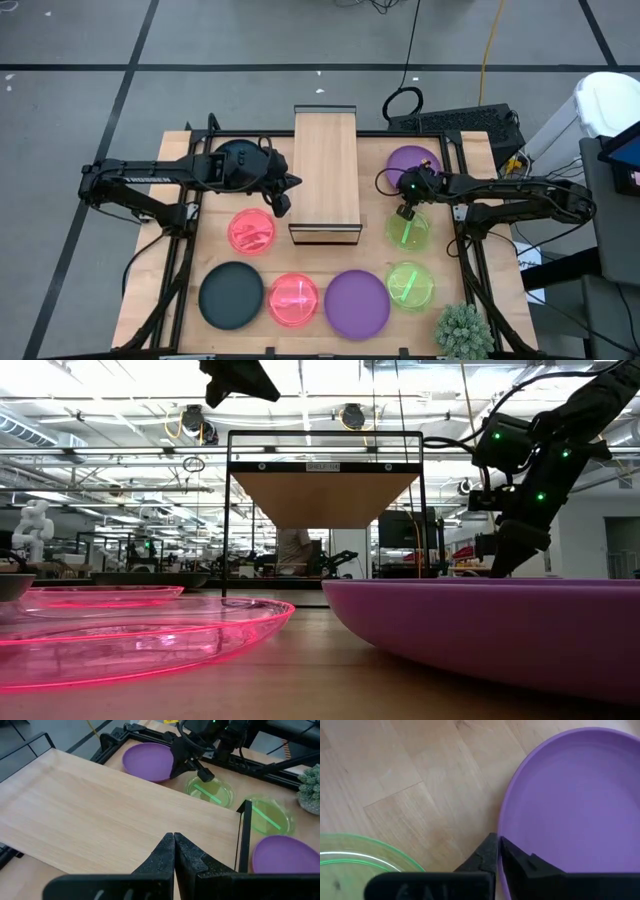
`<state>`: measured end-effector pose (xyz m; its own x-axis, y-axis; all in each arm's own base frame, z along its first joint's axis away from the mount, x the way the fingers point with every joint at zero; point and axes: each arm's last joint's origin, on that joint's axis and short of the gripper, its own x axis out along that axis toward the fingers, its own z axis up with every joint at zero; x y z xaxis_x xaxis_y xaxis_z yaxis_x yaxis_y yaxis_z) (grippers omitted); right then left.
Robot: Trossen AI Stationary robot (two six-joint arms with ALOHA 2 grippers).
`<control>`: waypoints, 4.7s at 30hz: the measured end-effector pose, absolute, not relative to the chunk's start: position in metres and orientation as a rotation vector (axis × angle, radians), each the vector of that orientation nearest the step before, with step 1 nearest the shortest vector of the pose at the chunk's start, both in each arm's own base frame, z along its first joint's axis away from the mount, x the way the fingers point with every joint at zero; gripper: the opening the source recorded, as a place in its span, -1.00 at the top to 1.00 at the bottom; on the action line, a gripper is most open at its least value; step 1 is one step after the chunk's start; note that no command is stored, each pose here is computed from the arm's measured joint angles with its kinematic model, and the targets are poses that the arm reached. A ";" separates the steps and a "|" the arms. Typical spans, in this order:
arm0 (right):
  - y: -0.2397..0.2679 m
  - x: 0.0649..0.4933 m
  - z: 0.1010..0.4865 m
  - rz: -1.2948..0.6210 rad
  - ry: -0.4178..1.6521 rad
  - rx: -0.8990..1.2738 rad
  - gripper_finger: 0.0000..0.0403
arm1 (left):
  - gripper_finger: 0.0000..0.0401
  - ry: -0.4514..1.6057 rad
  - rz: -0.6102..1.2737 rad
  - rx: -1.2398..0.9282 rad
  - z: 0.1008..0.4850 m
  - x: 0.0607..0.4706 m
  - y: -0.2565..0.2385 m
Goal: Place and stack plates onto a shelf
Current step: Put the top purple plate on the shelf
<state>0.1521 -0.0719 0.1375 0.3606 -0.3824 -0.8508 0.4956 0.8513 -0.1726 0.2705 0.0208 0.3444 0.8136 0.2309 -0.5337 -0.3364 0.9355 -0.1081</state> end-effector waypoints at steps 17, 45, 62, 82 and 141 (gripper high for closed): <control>-0.070 0.147 0.126 -0.581 1.044 0.143 0.57 | 0.99 0.542 0.305 -0.202 0.344 0.271 0.021; -0.080 0.177 0.186 -0.648 0.956 0.045 1.00 | 0.99 0.539 0.332 -0.185 0.344 0.270 0.022; -0.057 0.200 0.254 -0.628 0.899 -0.096 1.00 | 0.99 0.517 0.401 -0.250 0.345 0.270 0.023; -0.037 0.211 0.317 -0.536 0.931 -0.186 1.00 | 0.99 0.499 0.426 -0.340 0.345 0.270 0.023; -0.115 0.368 0.280 -0.165 0.874 -0.379 1.00 | 0.99 0.697 0.379 -0.286 0.352 0.217 0.016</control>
